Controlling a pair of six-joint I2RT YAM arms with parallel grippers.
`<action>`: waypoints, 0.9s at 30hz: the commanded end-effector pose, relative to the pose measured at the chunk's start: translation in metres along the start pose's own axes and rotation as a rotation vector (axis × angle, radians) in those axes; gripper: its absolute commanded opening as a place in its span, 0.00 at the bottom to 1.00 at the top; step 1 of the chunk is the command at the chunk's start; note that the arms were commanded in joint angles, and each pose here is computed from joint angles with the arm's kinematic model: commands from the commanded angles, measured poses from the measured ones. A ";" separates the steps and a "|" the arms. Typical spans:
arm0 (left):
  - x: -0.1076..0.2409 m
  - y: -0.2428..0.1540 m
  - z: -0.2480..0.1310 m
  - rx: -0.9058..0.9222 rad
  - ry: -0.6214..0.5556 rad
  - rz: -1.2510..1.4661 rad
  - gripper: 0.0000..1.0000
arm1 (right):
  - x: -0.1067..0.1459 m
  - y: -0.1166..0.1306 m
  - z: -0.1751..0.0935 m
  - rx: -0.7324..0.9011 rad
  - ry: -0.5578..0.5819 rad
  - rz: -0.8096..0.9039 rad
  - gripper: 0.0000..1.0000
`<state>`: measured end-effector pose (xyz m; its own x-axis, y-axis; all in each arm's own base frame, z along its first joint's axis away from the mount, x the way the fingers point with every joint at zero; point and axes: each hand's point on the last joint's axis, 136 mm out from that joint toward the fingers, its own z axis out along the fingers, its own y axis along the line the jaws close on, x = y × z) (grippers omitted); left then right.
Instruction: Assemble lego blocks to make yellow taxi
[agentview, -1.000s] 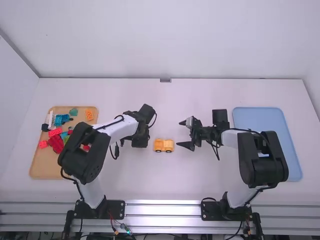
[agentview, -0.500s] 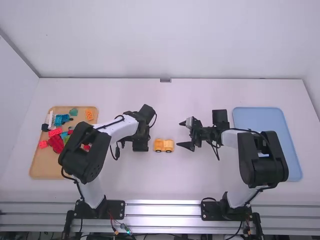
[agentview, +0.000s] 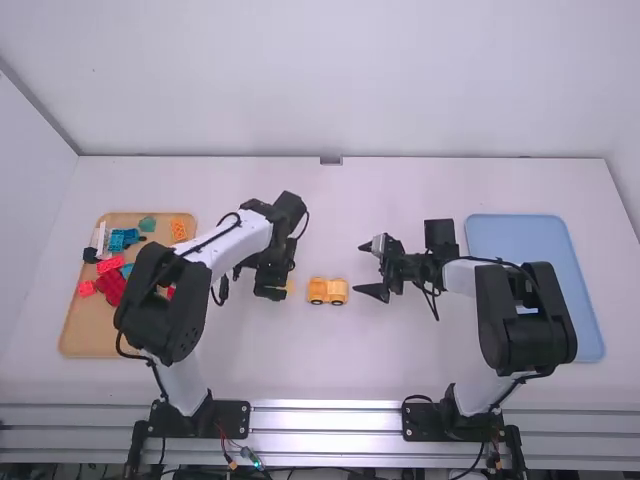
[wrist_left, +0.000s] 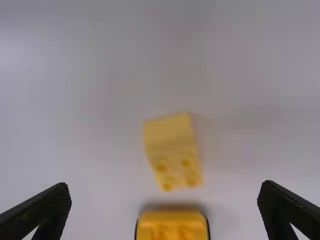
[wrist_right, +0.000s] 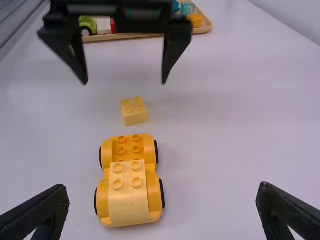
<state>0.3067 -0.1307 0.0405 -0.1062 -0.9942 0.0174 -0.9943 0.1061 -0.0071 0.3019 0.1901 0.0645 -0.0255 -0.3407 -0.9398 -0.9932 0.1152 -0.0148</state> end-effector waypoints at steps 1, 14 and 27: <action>-0.003 -0.027 -0.036 0.085 -0.048 0.269 0.99 | 0.002 0.003 0.001 -0.010 -0.003 0.017 0.98; -0.013 -0.078 -0.119 0.074 -0.375 1.920 0.99 | 0.006 0.001 0.001 0.006 0.021 0.016 0.99; 0.033 -0.026 -0.106 0.584 0.012 2.926 0.99 | 0.006 0.000 0.001 0.006 0.020 0.014 0.99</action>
<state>0.3433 -0.1507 0.1330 -0.3617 0.9129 -0.1893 0.9299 0.3678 -0.0032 0.3046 0.1884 0.0611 -0.0250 -0.3618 -0.9319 -0.9915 0.1283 -0.0232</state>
